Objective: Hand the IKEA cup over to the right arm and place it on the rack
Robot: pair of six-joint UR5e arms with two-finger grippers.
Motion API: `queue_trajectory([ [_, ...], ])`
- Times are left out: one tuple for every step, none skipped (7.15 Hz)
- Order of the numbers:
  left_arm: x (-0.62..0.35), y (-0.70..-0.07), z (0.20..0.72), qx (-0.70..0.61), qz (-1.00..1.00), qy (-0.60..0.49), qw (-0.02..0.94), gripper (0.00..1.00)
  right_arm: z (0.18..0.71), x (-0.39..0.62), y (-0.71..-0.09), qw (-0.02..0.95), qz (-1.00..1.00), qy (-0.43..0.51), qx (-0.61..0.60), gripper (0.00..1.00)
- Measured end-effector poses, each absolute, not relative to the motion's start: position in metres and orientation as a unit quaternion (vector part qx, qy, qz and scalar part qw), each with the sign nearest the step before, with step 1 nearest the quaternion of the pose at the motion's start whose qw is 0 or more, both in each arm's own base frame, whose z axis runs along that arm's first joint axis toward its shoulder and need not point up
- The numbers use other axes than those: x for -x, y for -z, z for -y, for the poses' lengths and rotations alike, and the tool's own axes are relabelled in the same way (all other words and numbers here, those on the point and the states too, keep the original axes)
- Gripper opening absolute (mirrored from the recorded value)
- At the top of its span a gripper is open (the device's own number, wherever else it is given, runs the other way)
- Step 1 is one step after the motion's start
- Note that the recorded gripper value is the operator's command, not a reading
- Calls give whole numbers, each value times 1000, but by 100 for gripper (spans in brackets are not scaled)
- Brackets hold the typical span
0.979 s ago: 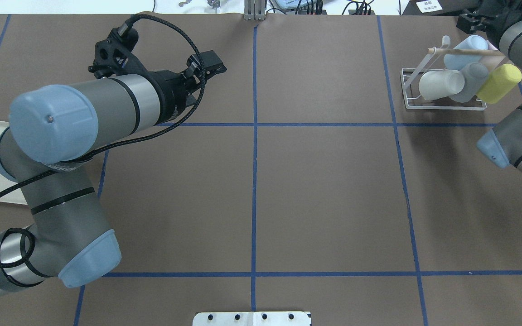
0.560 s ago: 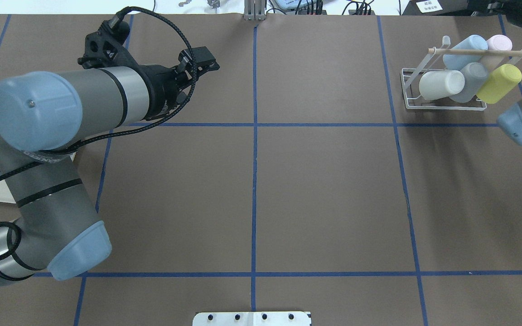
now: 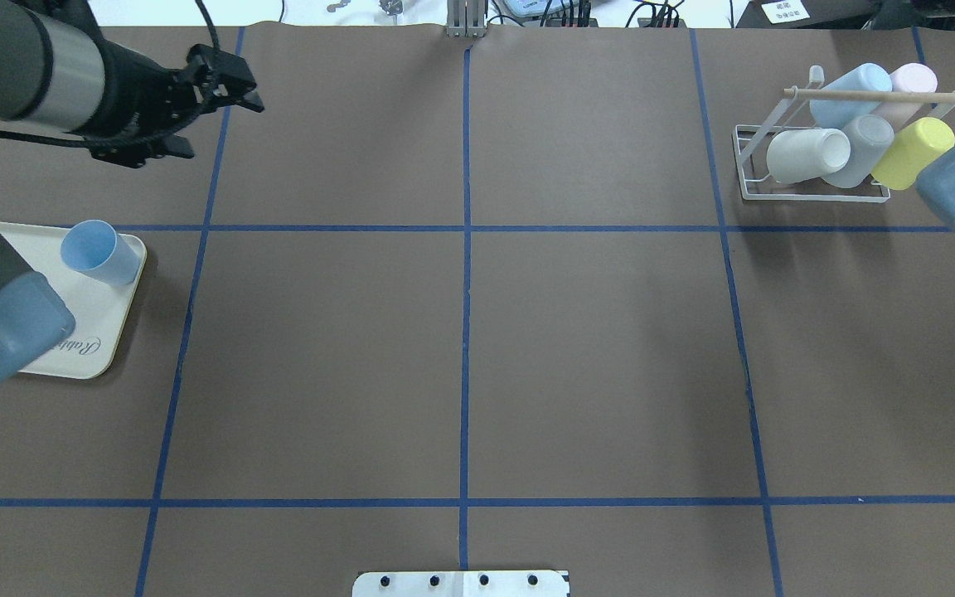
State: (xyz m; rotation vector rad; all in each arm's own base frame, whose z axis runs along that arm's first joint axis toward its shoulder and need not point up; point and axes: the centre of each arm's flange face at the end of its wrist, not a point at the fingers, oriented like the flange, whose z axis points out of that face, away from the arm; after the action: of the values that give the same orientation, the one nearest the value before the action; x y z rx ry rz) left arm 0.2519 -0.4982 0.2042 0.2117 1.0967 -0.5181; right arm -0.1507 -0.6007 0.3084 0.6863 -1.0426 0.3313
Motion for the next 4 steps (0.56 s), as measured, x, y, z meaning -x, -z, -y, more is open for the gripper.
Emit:
queue_trajectory([
  [-216, -232, 512, -86, -490, 210, 841, 100, 584, 180, -278, 781, 532, -161, -285, 100],
  [-186, -261, 527, -68, -470, 178, 862, 100, 565, 214, -248, 762, 573, -168, -249, 100],
  [-168, -290, 543, -49, -456, 150, 876, 100, 549, 245, -222, 746, 606, -176, -214, 100],
  [-160, -323, 559, -29, -445, 123, 887, 100, 536, 271, -202, 732, 631, -185, -180, 100],
])
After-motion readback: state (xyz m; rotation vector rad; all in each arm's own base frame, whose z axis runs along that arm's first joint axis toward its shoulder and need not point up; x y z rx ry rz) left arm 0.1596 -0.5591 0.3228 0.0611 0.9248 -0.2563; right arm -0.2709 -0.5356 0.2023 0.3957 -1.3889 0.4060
